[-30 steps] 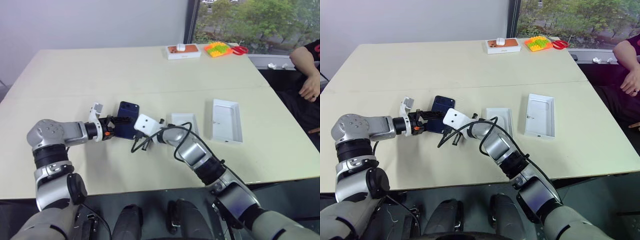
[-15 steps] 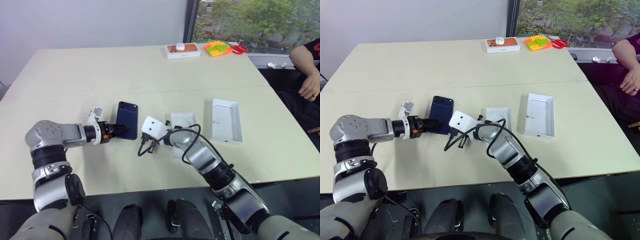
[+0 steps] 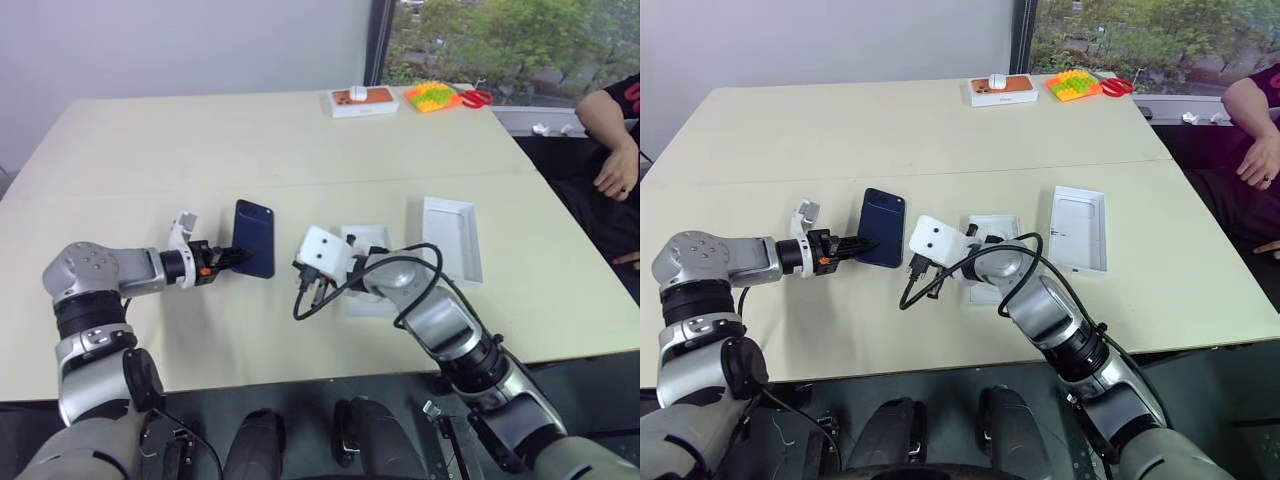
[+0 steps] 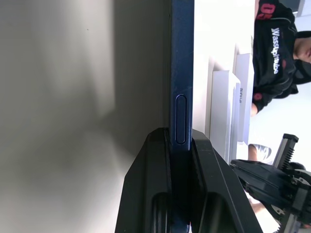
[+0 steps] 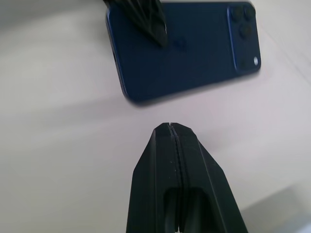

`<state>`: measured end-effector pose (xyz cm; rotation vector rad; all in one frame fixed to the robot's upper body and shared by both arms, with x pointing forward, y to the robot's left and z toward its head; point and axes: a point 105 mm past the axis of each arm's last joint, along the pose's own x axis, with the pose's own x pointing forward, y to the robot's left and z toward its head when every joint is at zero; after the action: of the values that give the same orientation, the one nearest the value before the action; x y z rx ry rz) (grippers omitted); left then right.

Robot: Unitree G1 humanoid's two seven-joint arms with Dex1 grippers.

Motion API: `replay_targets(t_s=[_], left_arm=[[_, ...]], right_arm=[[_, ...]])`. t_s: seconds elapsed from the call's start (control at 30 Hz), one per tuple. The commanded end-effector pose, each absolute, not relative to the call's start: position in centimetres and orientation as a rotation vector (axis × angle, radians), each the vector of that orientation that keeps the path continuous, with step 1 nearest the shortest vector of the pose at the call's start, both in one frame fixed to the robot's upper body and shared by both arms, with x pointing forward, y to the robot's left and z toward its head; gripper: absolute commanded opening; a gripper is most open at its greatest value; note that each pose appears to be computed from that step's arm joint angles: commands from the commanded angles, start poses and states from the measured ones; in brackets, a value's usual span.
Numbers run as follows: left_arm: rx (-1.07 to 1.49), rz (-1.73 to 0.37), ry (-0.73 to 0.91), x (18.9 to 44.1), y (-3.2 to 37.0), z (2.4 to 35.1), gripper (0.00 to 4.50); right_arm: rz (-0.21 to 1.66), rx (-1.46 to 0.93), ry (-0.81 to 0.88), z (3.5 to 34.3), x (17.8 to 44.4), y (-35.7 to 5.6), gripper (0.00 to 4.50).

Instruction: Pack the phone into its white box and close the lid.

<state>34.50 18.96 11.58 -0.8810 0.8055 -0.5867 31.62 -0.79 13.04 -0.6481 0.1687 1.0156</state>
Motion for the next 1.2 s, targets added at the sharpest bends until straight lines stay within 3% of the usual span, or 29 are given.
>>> replay_targets(t_s=[0.03, 0.23, 0.53, 0.67, 0.87, 1.2], left_arm=[[-0.866, -0.578, 0.779, 34.4, 19.6, 11.9, 0.02], [-0.847, -0.707, 0.691, 33.9, 18.1, 14.4, 0.02], [-0.673, -1.025, 0.643, 31.6, 11.3, 18.2, 0.02], [-0.611, -1.020, 0.609, 31.7, 8.6, 19.1, 0.02], [-0.694, -1.045, 0.687, 31.8, 4.9, 18.8, 0.02], [-0.887, -0.821, 0.860, 30.9, 1.6, 16.0, 0.02]], right_arm=[[1.013, -0.624, 0.107, 14.9, 31.0, -1.1, 0.00], [0.998, -0.603, 0.088, 16.0, 30.1, -3.1, 0.00], [0.974, -0.564, 0.066, 18.4, 27.8, -8.3, 0.00], [0.912, -0.566, 0.098, 18.3, 28.0, -10.4, 0.00], [0.858, -0.566, 0.134, 17.7, 28.0, -12.0, 0.00], [0.826, -0.581, 0.195, 16.9, 26.8, -14.1, 0.00]])
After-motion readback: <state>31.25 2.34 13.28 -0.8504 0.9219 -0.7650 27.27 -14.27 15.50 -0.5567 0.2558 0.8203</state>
